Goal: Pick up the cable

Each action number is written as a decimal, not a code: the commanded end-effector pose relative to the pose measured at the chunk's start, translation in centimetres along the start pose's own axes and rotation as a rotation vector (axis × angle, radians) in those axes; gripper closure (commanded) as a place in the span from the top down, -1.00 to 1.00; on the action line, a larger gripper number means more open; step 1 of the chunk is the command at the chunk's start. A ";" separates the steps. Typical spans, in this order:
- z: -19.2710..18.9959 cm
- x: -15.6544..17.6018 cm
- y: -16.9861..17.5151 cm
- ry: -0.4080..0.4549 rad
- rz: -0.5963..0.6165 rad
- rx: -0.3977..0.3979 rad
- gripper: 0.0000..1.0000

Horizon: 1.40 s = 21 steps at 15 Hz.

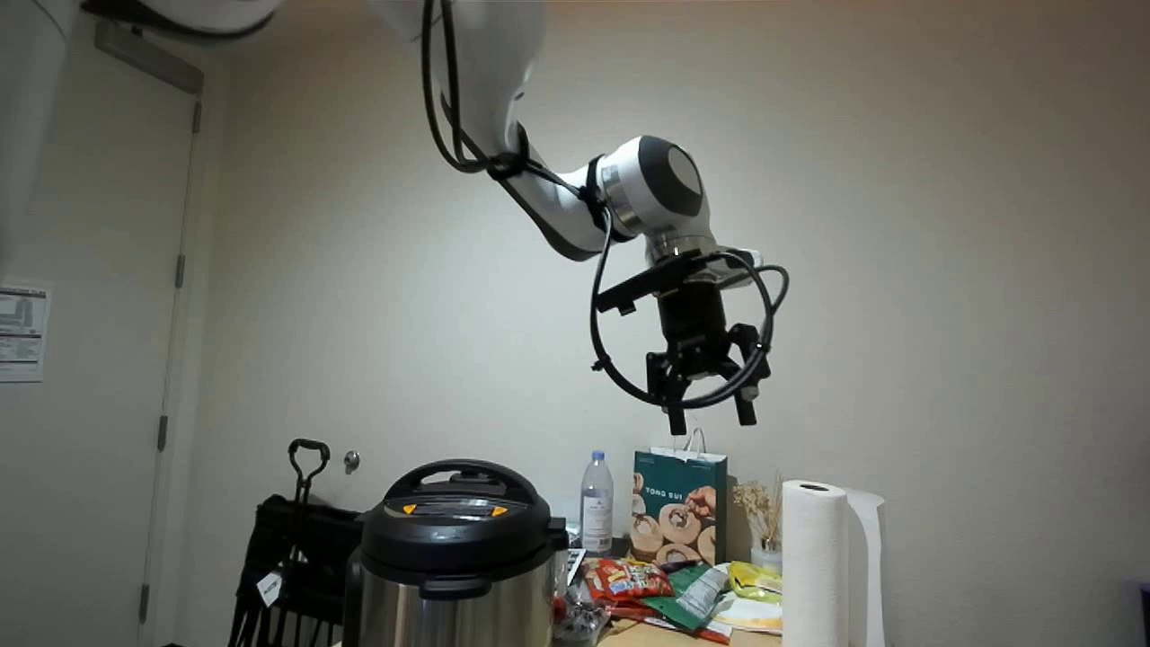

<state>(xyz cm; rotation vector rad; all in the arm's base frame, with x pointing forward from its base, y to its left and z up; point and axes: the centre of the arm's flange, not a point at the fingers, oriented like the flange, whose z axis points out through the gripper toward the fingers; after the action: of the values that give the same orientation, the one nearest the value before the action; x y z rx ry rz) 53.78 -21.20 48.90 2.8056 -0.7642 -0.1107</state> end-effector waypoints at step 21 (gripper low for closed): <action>18.2 11.9 4.4 -0.273 0.006 -0.154 1.00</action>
<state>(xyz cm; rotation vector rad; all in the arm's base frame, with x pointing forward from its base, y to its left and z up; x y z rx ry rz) 59.44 -34.62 32.12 2.6713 -0.7849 -0.5387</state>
